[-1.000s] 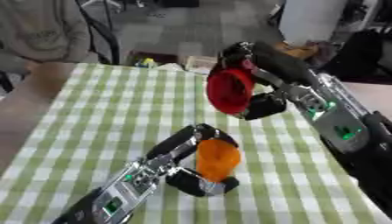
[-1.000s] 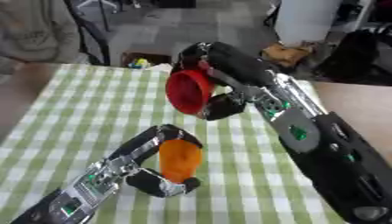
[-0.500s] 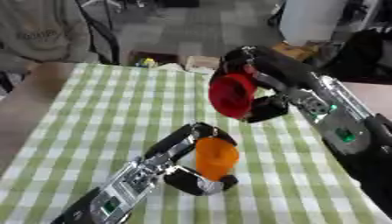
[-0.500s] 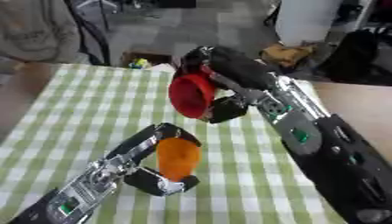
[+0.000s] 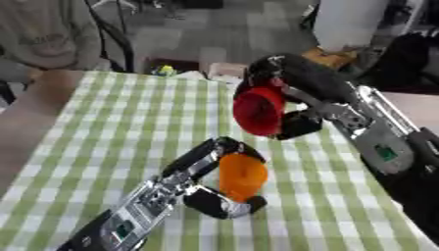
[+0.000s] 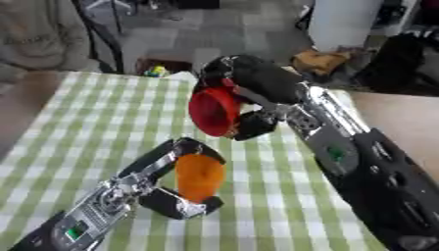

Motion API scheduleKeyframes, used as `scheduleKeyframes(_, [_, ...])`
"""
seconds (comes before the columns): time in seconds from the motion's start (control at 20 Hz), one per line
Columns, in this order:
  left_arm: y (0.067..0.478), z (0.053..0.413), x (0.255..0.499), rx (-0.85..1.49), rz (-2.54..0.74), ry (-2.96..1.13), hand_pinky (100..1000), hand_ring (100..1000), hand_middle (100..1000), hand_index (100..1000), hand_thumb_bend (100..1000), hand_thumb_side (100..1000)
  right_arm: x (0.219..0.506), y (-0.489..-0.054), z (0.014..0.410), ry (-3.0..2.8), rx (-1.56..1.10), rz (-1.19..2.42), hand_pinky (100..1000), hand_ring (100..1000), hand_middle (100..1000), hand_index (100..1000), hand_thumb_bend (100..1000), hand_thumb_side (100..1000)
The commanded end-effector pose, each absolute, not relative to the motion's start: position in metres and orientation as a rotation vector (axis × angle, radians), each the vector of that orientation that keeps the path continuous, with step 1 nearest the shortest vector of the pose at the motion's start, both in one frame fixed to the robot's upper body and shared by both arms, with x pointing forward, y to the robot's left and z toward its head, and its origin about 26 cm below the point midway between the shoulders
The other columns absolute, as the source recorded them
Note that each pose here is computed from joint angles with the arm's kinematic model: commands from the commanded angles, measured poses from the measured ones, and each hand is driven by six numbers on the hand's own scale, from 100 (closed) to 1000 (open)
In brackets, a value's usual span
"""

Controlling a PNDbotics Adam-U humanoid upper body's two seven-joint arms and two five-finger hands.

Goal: Pour the contents of one cup into another cup.

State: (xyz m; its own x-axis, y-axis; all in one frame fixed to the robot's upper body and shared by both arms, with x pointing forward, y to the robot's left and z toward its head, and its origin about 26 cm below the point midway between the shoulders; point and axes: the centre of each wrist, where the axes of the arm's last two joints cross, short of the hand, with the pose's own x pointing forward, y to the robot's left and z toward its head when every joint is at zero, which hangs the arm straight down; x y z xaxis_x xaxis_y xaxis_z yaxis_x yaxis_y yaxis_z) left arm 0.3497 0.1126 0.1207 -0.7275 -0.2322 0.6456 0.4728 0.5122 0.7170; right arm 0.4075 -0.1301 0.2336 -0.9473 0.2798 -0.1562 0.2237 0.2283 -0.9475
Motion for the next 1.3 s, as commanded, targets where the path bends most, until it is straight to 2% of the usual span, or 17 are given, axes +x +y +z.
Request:
scheduleKeyframes(0.05, [0.1173,0.1303,0.3517,-0.179,-1.266,-2.06,370,235,127,639,123,252,0.4051,-0.1324,0.246,-2.453,-0.555,1.89,591,533,383,455,100,100])
scheduleKeyframes(0.9, [0.1174,0.1309,0.3515,-0.185,-1.263,-2.062,373,238,129,640,111,254,0.4037,-0.1306,0.2481,-2.468,-0.583,1.924,595,536,384,458,100,100])
scheduleKeyframes(1.15, [0.1174,0.1312,0.3515,-0.186,-1.263,-2.062,374,239,130,641,106,255,0.4031,-0.1303,0.2491,-2.471,-0.593,1.936,596,536,302,459,100,100])
scheduleKeyframes(1.3, [0.1173,0.1312,0.3515,-0.187,-1.263,-2.062,374,240,130,641,104,256,0.4029,-0.1304,0.2493,-2.473,-0.599,1.941,596,537,304,460,100,100])
